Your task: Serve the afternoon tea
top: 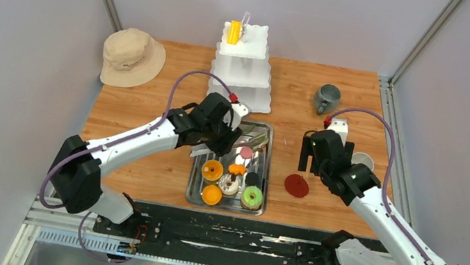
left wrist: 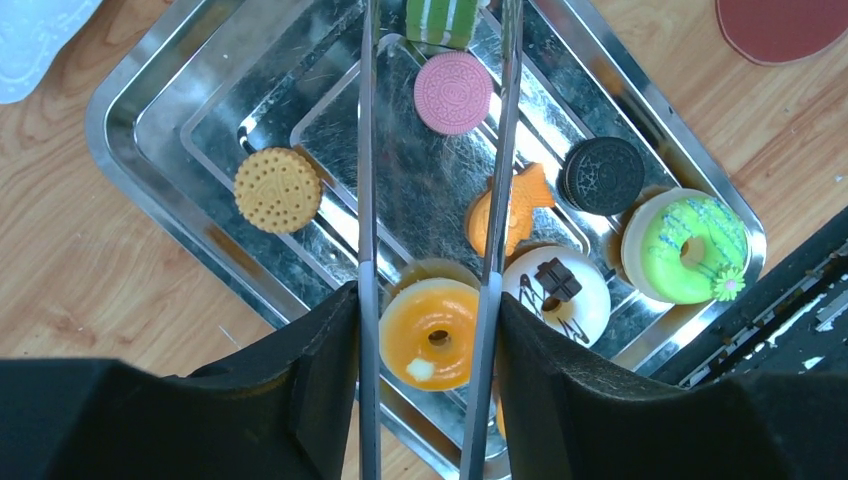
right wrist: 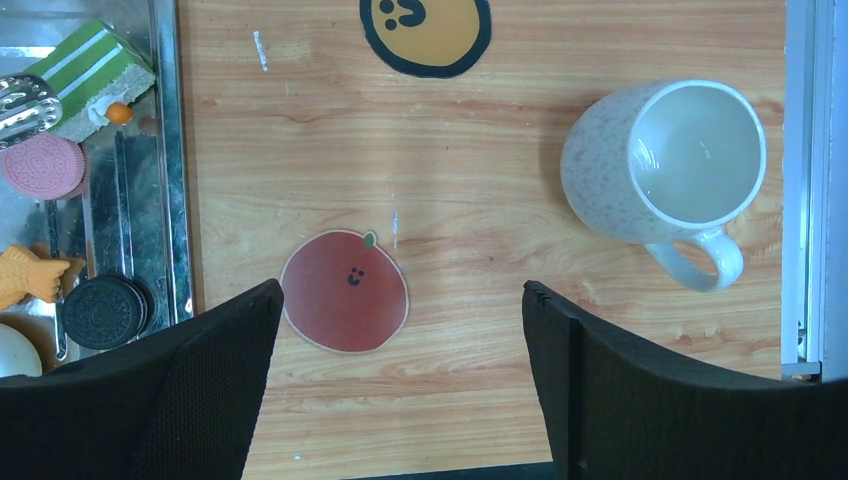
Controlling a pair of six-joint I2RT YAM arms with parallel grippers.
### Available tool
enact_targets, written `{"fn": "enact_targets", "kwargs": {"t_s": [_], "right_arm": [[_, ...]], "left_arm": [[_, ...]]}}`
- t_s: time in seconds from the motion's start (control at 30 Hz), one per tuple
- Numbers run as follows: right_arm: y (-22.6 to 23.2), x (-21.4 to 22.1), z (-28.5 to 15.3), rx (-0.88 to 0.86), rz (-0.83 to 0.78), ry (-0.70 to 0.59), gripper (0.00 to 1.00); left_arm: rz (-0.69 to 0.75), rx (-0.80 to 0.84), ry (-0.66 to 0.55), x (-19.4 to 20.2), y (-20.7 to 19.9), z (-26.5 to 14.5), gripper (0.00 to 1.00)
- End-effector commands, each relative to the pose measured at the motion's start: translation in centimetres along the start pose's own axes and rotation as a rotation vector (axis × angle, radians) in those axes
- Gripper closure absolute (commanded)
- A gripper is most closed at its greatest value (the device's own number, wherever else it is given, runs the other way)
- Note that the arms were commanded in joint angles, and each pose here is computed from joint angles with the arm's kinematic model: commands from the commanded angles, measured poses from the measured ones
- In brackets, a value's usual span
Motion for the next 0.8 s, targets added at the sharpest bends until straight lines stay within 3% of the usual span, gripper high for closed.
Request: {"fn": "enact_targets", "kwargs": {"t_s": [0.0,0.57,0.77], "right_arm": [[-0.2,-0.1,0.0,0.026,-0.005,0.001,0.12],[-0.1,0.4,0.1,0.017,0.002,0.007,0.12],[0.0,0.5,0.1,0.013,0.004,0.012,0.12]], "left_arm": [[0.024,0.02,-0.062,-1.7,-0.4,0.3,0.47],[0.04,0.015,0.008,-0.4,0.0,2.8,0.44],[0.04,0.01,0.019,-0.3,0.1,3.4,0.51]]}}
Point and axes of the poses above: each gripper's point midway between its finger pads, its own z axis out along the fingers, its own y axis along the line the jaws close on, x = y × z, the point moved 6 cm from there along -z, back along the fingers, and after that the axes turned 7 degrees about -z, right-handed, at the moved point
